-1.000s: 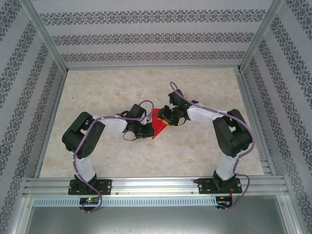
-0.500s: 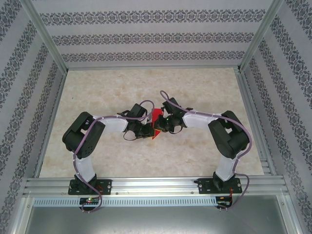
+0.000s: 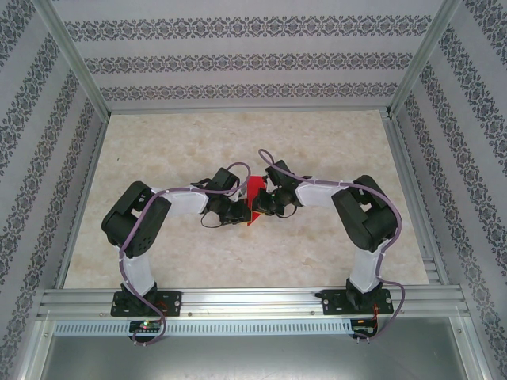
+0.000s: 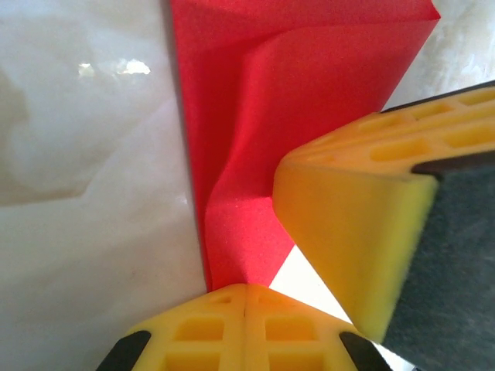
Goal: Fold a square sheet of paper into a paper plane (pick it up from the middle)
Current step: Third fold the triangle at the center of the table.
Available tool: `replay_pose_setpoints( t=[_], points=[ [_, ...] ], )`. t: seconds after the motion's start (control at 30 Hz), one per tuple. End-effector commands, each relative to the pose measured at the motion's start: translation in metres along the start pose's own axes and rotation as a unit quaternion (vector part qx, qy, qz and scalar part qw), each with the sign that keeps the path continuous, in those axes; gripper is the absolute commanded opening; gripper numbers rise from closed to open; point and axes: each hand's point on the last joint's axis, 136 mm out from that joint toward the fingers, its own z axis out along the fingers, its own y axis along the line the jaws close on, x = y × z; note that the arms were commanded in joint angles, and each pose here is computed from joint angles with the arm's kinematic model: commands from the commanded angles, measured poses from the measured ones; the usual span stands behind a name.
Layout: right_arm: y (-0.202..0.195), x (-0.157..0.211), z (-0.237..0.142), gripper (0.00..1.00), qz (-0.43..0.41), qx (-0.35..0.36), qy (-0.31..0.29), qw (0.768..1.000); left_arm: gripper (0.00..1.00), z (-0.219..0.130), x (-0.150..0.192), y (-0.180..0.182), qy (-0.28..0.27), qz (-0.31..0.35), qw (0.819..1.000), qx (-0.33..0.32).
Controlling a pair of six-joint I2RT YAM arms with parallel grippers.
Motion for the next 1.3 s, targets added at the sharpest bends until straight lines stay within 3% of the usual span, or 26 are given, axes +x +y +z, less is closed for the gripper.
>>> replay_pose_setpoints(
  t=[0.0,0.37,0.7,0.93,1.07,1.27],
  points=[
    [-0.010,-0.005,0.004,0.12,-0.014,-0.001,-0.008,1.000,0.04,0.011,0.013,0.039,0.014,-0.030,0.996,-0.078],
    [-0.031,-0.021,-0.001,0.13,-0.025,0.009,-0.019,0.999,0.04,0.011,0.022,0.050,0.027,-0.046,0.994,-0.098],
    [-0.067,-0.062,-0.019,0.12,-0.005,0.017,-0.063,0.998,0.03,0.011,0.024,0.051,0.030,-0.046,0.994,-0.098],
    [-0.047,-0.091,-0.049,0.12,-0.026,-0.002,-0.113,0.993,0.03,0.011,0.022,0.048,0.029,-0.042,0.994,-0.095],
    [-0.025,-0.082,-0.059,0.12,-0.037,-0.031,-0.121,0.991,0.03,0.011,0.021,0.047,0.027,-0.040,0.994,-0.093],
    [-0.004,-0.037,-0.030,0.12,-0.040,-0.046,-0.065,0.996,0.03,0.011,0.020,0.045,0.026,-0.037,0.995,-0.091]
  ],
)
